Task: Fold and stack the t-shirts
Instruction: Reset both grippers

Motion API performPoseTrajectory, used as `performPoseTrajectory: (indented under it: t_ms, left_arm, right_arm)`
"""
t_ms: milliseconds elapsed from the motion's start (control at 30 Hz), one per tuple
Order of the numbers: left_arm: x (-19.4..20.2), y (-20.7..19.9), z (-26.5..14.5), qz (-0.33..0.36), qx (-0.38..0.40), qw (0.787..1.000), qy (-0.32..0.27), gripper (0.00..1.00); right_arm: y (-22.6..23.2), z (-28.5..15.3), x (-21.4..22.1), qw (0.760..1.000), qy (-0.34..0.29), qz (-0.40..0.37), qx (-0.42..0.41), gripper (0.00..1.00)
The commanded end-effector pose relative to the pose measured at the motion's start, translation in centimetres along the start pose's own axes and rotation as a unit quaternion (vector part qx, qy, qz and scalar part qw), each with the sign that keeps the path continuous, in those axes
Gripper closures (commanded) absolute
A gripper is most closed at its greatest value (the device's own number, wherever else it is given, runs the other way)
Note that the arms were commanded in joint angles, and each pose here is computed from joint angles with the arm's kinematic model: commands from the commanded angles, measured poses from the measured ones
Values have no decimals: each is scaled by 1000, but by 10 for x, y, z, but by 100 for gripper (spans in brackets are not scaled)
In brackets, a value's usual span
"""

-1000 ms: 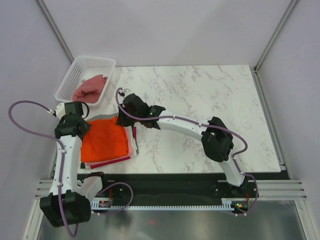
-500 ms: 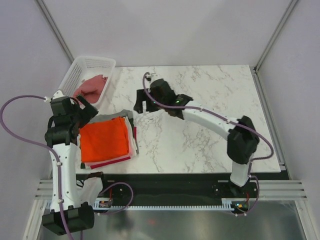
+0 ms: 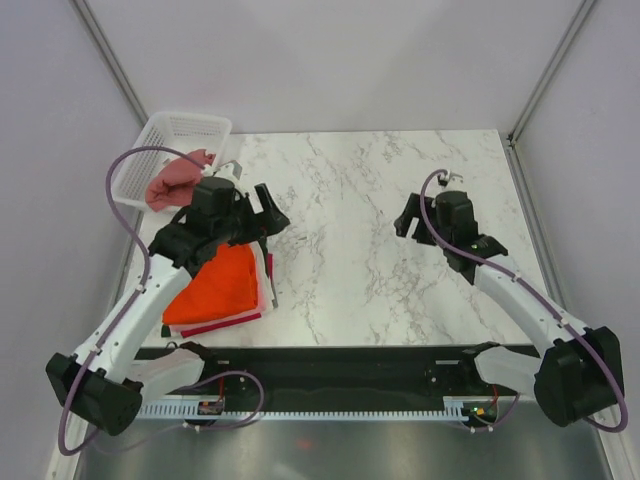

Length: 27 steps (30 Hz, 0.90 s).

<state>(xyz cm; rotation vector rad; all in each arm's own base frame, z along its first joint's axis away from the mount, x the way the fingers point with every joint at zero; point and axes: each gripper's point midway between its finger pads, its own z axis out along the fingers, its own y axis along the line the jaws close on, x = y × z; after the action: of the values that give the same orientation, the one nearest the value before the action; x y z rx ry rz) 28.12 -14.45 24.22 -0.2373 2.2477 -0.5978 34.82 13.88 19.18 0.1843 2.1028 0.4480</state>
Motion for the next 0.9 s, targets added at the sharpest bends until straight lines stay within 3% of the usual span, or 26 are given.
performPoseTrajectory:
  t_ms: [0, 133, 333, 433, 533, 667, 767, 867]
  left_arm:
    - [-4, -28, 13, -20, 19, 999, -33, 0]
    - [40, -34, 48, 15, 1, 1000, 21, 0]
    - [76, -39, 77, 53, 9, 998, 39, 0]
    - [85, -36, 89, 75, 46, 996, 12, 0]
    - [87, -35, 96, 112, 108, 986, -55, 0]
    - [91, -8, 96, 136, 109, 976, -128, 0]
    - [88, 5, 92, 146, 82, 977, -134, 0]
    - [97, -9, 90, 194, 128, 965, -121, 0]
  right_arm:
    - [-28, -8, 14, 999, -34, 10, 32, 12]
    - [-40, -15, 48, 999, -53, 14, 4, 6]
    - [-62, -13, 65, 998, -53, 3, 37, 2]
    - [-70, -8, 76, 997, -58, 4, 42, 2]
    - [-72, -5, 80, 997, -68, 10, 38, 2]
    - [-77, -12, 76, 995, -88, 14, 45, 2]
    - [-75, -16, 75, 994, -98, 19, 38, 2]
    - [-76, -18, 76, 994, -101, 20, 37, 2]
